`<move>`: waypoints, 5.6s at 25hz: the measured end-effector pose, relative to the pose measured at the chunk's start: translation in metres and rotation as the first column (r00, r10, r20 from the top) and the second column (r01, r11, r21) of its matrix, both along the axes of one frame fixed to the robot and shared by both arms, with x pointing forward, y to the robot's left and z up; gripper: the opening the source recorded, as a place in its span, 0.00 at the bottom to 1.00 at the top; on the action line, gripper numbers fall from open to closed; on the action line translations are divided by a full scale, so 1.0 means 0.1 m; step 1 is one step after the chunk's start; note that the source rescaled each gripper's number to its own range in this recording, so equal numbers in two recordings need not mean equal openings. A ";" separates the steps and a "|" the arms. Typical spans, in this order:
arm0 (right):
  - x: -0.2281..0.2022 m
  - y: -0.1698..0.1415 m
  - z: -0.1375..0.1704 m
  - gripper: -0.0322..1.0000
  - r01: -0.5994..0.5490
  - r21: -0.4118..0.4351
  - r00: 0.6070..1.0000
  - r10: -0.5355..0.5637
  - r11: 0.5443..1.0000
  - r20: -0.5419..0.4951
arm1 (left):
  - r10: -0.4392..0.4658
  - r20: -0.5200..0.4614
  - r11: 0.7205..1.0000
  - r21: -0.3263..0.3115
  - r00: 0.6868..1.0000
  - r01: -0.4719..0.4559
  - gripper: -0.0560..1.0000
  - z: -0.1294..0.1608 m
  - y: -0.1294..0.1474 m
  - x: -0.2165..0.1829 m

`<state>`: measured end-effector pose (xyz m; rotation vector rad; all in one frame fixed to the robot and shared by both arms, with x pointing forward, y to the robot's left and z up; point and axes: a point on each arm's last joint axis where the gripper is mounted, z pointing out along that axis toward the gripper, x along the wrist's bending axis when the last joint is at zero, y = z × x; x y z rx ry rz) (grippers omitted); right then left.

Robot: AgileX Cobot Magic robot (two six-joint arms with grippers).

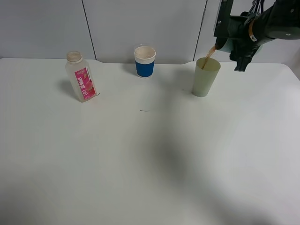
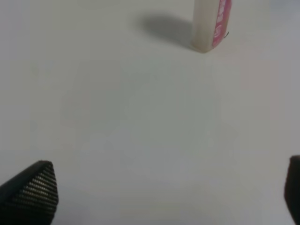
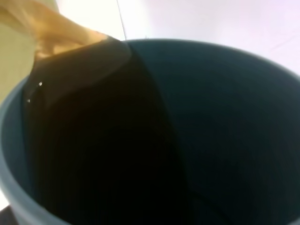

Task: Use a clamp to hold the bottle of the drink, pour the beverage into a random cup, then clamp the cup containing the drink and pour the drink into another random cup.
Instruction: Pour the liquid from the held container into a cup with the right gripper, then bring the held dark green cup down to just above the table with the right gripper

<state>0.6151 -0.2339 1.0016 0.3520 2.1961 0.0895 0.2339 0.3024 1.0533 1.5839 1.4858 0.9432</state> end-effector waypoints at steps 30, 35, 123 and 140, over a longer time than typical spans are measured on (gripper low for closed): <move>0.02 0.00 0.04 0.03 -0.085 -0.179 0.996 0.091 0.980 0.025 | 0.000 0.000 1.000 0.000 1.000 0.000 0.93 0.00 0.00 0.00; 0.03 0.00 0.06 0.03 -0.114 -0.233 0.992 0.125 0.966 0.032 | 0.000 0.000 1.000 0.000 1.000 0.000 0.93 0.00 0.00 0.00; -0.11 1.96 0.11 0.03 -0.060 0.953 0.981 0.196 0.296 0.001 | 0.000 0.000 1.000 0.000 1.000 0.000 0.93 0.00 0.00 0.00; -0.07 2.19 -0.70 0.03 -0.077 0.904 0.945 0.319 0.420 -0.067 | 0.000 0.000 1.000 0.000 1.000 0.000 0.93 0.00 0.00 0.00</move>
